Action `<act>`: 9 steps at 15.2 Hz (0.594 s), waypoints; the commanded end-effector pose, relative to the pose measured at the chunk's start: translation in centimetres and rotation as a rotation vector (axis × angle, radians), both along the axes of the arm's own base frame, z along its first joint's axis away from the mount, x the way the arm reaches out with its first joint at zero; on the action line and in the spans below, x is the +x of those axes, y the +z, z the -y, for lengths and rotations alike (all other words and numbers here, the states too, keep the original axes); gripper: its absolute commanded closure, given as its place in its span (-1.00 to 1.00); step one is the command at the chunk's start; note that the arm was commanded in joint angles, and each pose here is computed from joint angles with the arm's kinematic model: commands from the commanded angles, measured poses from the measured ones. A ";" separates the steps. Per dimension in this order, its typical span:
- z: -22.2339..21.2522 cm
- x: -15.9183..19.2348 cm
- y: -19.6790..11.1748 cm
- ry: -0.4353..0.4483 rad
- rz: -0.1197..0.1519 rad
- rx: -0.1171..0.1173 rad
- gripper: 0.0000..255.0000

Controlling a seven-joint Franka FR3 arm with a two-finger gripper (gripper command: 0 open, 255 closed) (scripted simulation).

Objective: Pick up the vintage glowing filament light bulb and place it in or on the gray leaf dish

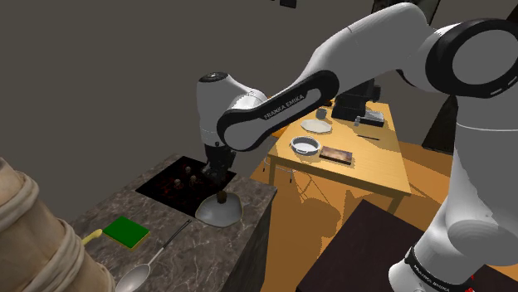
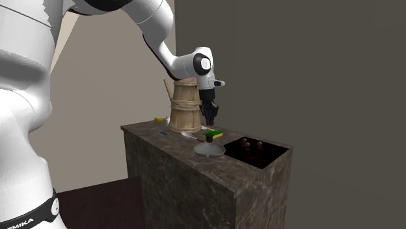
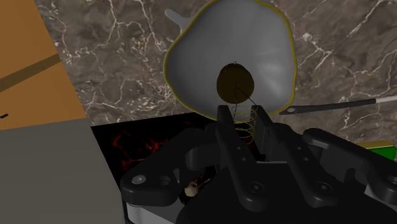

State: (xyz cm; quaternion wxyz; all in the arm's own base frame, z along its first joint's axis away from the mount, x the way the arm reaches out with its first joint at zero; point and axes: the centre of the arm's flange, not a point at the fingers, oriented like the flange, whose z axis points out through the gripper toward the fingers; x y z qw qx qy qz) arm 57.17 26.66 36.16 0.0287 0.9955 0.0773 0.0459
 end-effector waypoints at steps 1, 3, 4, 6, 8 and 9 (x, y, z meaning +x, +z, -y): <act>0.0 0.0 -1.0 0.000 0.000 0.000 1.00; 0.0 0.0 -2.0 0.000 0.000 0.000 1.00; 0.0 0.0 -2.5 0.000 0.000 0.000 1.00; 0.0 0.0 -2.9 0.000 0.000 0.000 1.00; 0.0 0.0 -2.9 0.000 0.000 0.000 1.00; 0.0 0.0 -2.9 0.000 0.000 0.000 1.00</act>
